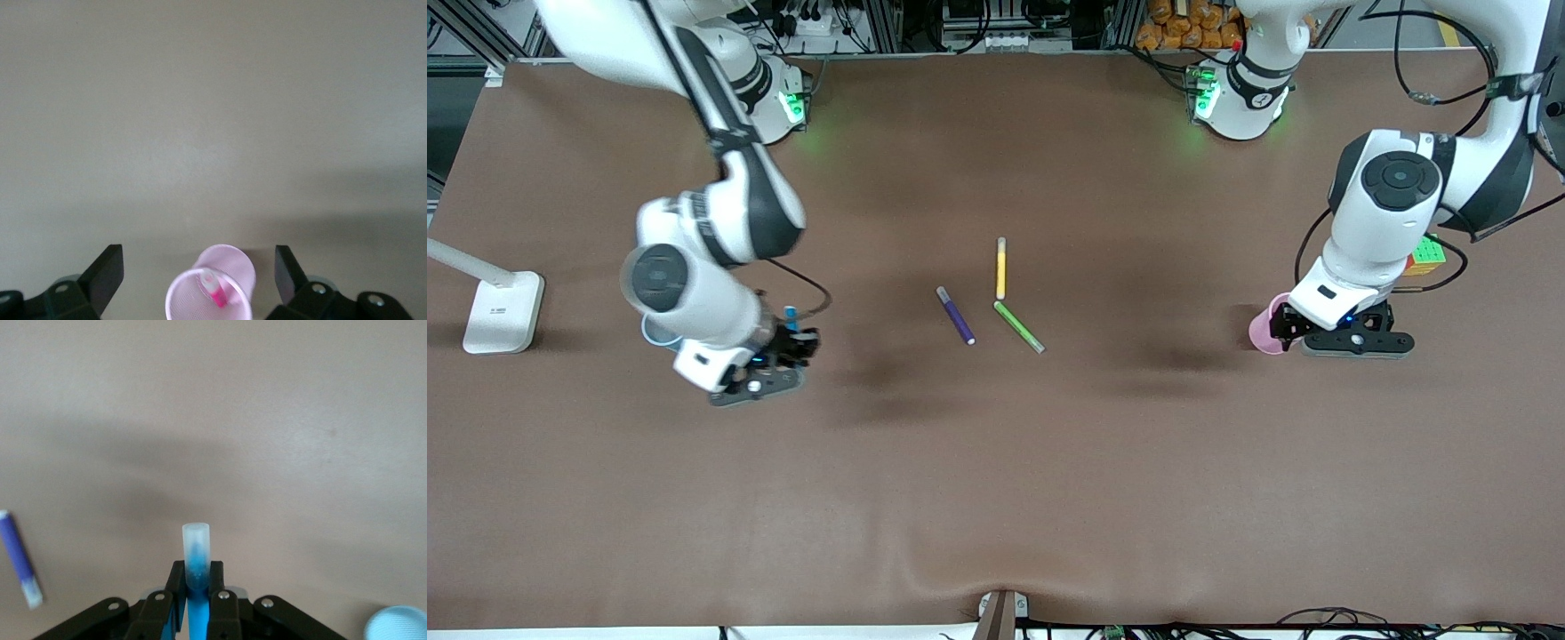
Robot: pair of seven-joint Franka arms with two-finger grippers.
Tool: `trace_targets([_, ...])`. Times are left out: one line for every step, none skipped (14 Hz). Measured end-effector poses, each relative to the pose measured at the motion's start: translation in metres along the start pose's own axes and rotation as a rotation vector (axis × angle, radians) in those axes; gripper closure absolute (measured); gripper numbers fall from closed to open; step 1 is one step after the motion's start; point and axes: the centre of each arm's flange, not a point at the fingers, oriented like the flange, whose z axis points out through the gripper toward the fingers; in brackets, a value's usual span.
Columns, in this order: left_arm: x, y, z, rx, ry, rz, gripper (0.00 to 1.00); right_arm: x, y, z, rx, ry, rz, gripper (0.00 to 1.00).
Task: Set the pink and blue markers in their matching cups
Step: 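Carry the blue marker with the right gripper over the light blue cup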
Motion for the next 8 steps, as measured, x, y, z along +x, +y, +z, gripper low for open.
trace_targets([0.007,0.002,-0.015,0.002,-0.023,-0.011,0.00,-0.005,0.019,-0.014,0.030,0.001,-0.053,0.82])
trace_targets([0.013,0.004,-0.029,0.007,-0.036,-0.016,0.00,-0.012,0.040,-0.027,0.056,0.002,-0.106,0.82])
trace_targets([0.016,0.004,-0.038,0.011,-0.040,-0.018,0.00,-0.019,0.058,-0.038,0.074,0.001,-0.154,0.82])
trace_targets([0.019,0.002,-0.044,0.014,-0.042,-0.022,0.00,-0.025,0.075,-0.047,0.086,0.003,-0.202,0.82])
trace_targets([0.021,0.001,-0.048,0.013,-0.048,-0.027,0.00,-0.032,0.089,-0.055,0.097,0.005,-0.252,0.82])
trace_targets([0.023,-0.001,-0.053,0.002,-0.054,-0.033,0.00,-0.037,0.101,-0.060,0.103,0.011,-0.309,0.82])
trace_targets([0.025,-0.001,-0.057,-0.014,-0.058,-0.039,0.00,-0.041,0.110,-0.064,0.115,0.021,-0.366,0.82])
trace_targets([0.028,-0.003,-0.063,-0.024,-0.059,-0.037,0.00,-0.045,0.116,-0.064,0.143,0.041,-0.416,0.82])
